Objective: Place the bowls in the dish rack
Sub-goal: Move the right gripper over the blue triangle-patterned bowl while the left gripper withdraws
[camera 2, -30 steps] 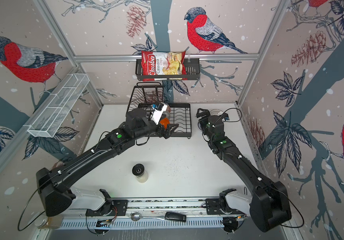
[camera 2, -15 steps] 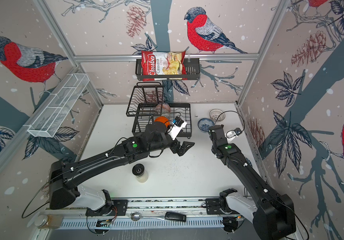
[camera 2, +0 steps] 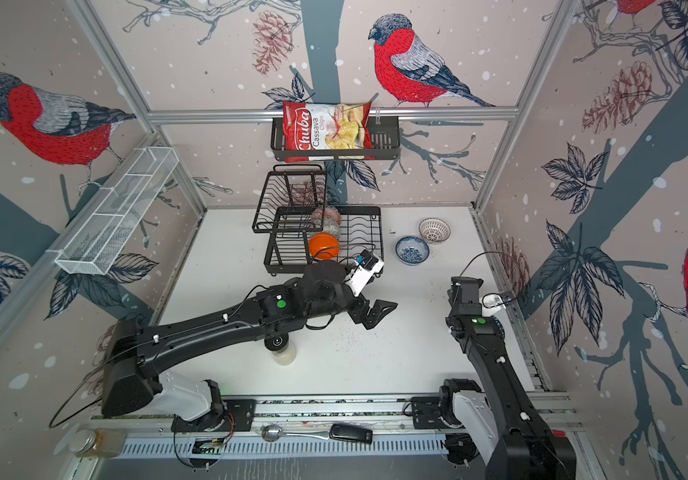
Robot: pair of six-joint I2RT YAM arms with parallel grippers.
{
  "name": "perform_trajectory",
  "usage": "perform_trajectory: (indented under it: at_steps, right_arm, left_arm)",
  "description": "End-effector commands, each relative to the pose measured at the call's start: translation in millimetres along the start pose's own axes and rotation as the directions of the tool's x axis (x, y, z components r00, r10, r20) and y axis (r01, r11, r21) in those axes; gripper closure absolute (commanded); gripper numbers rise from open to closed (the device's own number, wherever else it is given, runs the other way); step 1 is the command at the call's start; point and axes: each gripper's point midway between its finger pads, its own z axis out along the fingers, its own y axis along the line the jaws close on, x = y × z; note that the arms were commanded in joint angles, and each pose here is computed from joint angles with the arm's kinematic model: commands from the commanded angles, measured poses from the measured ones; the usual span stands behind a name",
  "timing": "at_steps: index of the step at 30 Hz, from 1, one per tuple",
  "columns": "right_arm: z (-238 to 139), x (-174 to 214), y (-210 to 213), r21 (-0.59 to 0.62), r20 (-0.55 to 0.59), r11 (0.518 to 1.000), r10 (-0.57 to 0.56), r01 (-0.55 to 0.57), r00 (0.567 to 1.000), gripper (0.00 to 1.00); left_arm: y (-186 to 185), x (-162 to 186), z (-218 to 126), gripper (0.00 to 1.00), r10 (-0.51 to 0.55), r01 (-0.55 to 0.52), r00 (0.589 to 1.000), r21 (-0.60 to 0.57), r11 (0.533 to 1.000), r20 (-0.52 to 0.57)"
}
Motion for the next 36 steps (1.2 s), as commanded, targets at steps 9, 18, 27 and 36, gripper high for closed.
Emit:
perform_trajectory:
  at_steps: [9,18,27,36]
  right_arm:
    - [27.9,18.1,14.0,-0.109,-0.095,0.989,-0.107,0.097,0.99,0.0]
    - [45.0,36.5,6.7,-0.07,-0.175,0.992,-0.115,0.104,0.978,0.09]
    - [44.7,39.7,22.6,-0.168,-0.195,0.979,-0.148,0.116,0.969,0.27]
    - [40.0,52.4,38.0,-0.286,-0.226,0.95,-0.193,0.125,0.955,0.48]
  left_arm:
    - [-4.7,-0.2,12.0,0.02,-0.014,0.014,1.0,-0.003,1.0,0.026]
    - [9.1,14.7,13.9,0.02,-0.032,0.031,0.999,-0.076,0.997,-0.017]
    - [15.0,29.4,25.8,0.02,-0.061,0.055,0.997,-0.099,0.994,-0.051]
    - [24.6,35.9,18.5,0.02,-0.071,0.063,0.996,-0.149,0.987,-0.052]
